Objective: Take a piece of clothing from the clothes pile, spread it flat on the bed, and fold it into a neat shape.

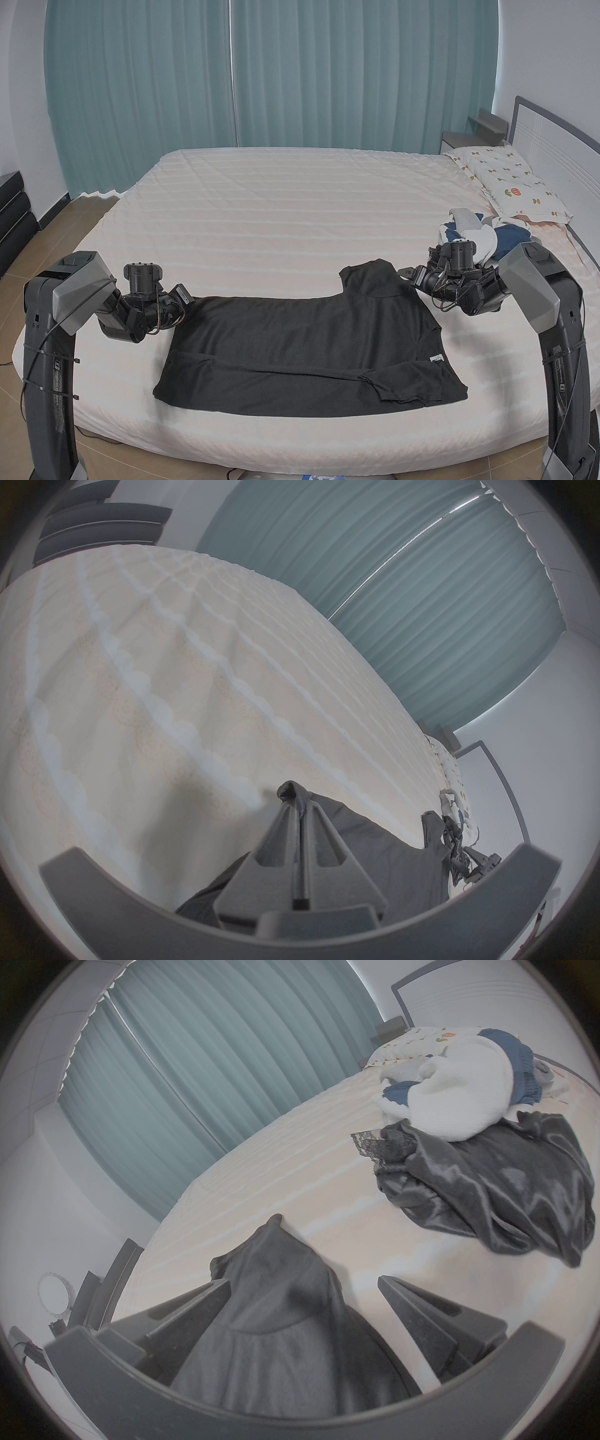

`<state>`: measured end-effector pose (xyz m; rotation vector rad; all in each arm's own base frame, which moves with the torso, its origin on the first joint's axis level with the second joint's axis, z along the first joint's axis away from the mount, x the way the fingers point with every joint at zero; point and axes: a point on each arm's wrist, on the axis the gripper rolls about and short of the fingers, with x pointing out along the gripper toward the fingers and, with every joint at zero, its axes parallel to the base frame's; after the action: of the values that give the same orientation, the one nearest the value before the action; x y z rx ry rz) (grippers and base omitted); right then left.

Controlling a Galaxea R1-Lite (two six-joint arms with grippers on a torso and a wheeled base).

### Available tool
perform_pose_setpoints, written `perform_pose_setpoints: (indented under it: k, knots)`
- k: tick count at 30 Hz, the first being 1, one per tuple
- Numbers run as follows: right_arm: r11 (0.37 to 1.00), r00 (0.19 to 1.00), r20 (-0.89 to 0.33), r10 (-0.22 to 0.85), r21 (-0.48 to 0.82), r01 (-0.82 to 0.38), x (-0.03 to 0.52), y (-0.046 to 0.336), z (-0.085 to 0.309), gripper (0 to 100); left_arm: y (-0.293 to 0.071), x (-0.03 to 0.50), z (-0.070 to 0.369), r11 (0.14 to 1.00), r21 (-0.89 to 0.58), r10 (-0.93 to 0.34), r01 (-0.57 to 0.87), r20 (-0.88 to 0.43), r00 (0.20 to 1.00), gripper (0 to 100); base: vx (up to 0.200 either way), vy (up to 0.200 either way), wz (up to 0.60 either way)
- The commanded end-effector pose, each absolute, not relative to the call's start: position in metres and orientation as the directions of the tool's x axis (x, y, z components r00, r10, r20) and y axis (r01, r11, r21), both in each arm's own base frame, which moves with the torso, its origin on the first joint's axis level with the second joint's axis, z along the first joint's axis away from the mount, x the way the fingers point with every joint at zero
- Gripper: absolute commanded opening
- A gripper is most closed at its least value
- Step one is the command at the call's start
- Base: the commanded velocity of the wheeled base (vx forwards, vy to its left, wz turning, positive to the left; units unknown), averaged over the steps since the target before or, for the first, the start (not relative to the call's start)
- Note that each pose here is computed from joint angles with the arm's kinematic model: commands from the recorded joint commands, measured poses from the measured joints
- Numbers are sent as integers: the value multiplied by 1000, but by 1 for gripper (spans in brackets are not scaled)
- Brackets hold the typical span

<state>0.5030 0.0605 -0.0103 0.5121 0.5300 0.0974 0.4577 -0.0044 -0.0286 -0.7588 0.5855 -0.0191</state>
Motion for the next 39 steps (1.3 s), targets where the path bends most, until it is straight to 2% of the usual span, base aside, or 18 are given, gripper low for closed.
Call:
perform_pose_setpoints:
  k: [1,11,12,23,39]
  knots:
    - [874,862,-459,215,485,40,521,64,-43,100,-4,456,-23,731,-657,-221,-186,-486,846,0,0,0,0]
    - [868,860,-460,220,495,43,527,68,-46,100,-2,456,-23,730,-658,-221,-187,-485,846,0,0,0,0]
    - [867,862,-456,220,496,41,528,68,-46,0,-2,456,-23,729,-658,-220,-188,-485,846,0,0,0,0]
    - [830,880,-431,198,551,83,524,60,-25,0,0,457,-20,729,-660,-217,-184,-477,851,0,0,0,0]
    - [812,924,-329,195,582,36,499,44,0,0,10,461,-6,698,-694,-206,-174,-428,880,0,0,0,0]
